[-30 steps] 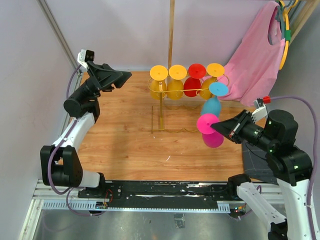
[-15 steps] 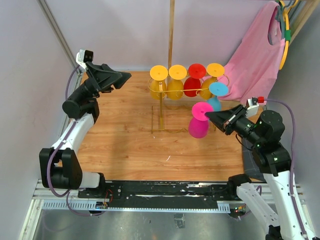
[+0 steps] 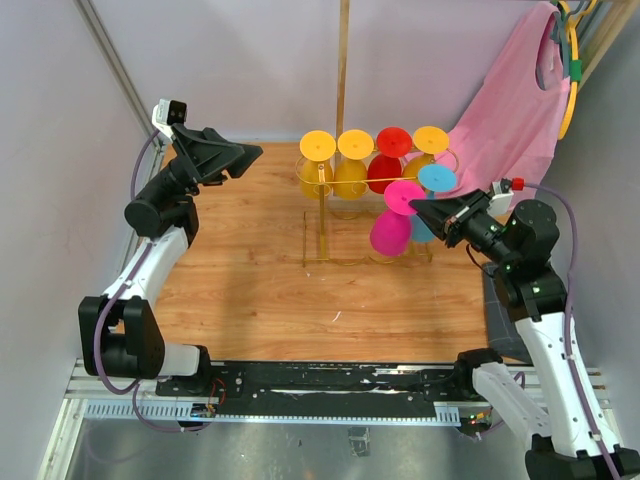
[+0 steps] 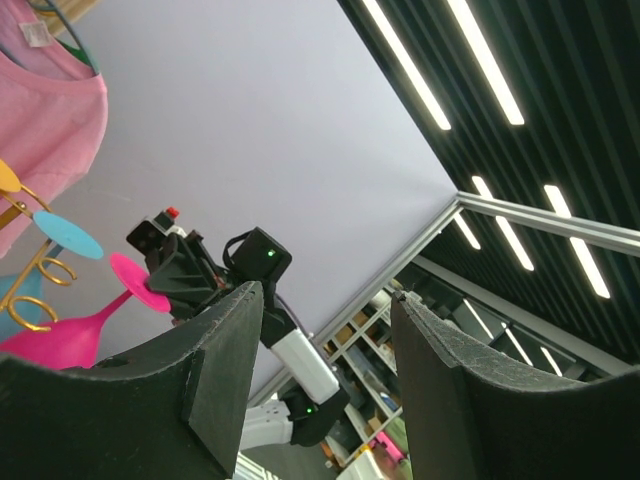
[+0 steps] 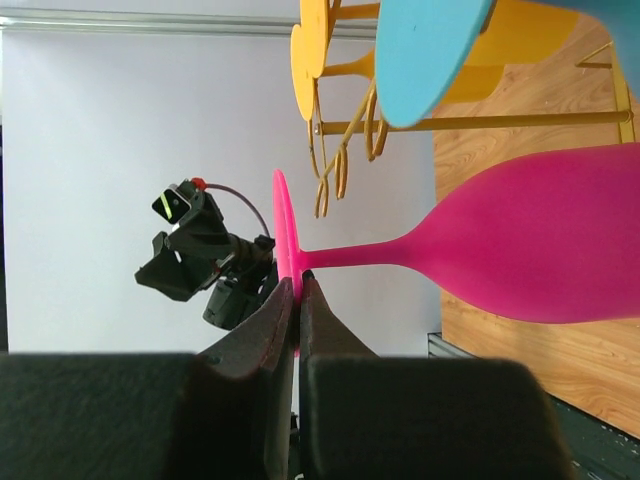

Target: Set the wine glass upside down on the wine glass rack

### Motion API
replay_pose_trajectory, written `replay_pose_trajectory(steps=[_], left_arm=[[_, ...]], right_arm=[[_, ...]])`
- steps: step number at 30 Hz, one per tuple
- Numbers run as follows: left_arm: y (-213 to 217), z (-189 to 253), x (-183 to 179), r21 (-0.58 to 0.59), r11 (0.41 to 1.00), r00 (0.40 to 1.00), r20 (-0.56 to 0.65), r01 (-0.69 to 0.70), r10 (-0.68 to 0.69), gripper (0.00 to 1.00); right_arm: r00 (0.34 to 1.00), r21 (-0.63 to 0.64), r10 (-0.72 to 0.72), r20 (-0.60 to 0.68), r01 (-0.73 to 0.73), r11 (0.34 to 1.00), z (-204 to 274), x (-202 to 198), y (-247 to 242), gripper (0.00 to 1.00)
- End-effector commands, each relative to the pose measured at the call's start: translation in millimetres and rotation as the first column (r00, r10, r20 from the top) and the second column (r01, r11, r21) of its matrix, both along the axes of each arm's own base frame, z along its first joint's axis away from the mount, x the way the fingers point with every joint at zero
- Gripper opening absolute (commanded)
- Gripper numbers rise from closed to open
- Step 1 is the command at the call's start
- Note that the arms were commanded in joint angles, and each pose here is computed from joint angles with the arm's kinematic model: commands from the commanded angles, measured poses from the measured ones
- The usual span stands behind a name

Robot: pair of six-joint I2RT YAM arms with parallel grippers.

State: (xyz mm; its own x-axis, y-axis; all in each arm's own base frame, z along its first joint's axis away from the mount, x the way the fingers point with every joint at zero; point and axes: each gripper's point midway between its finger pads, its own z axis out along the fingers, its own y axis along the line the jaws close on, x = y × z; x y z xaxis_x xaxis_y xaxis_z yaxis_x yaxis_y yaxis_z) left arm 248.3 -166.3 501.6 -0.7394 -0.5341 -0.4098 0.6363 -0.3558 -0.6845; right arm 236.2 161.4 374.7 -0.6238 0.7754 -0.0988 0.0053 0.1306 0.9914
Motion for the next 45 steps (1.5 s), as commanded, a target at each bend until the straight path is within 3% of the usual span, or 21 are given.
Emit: replay_pose_trajectory(steps=[1, 45], left_arm=[[4, 15, -37, -0.005, 0.998, 0.993, 0.102, 0.066, -0.065, 0.58], [2, 11, -31, 0.01, 0.999, 0.995, 0.096, 0.031, -0.032, 0.58]], right_arm=[[0.999, 0.035, -0.01, 0.053, 0.009, 0.999, 14, 11, -5, 0.01], [0.997, -0.047, 0.019, 0.074, -0.015, 0.999, 14, 61, -4, 0.01]])
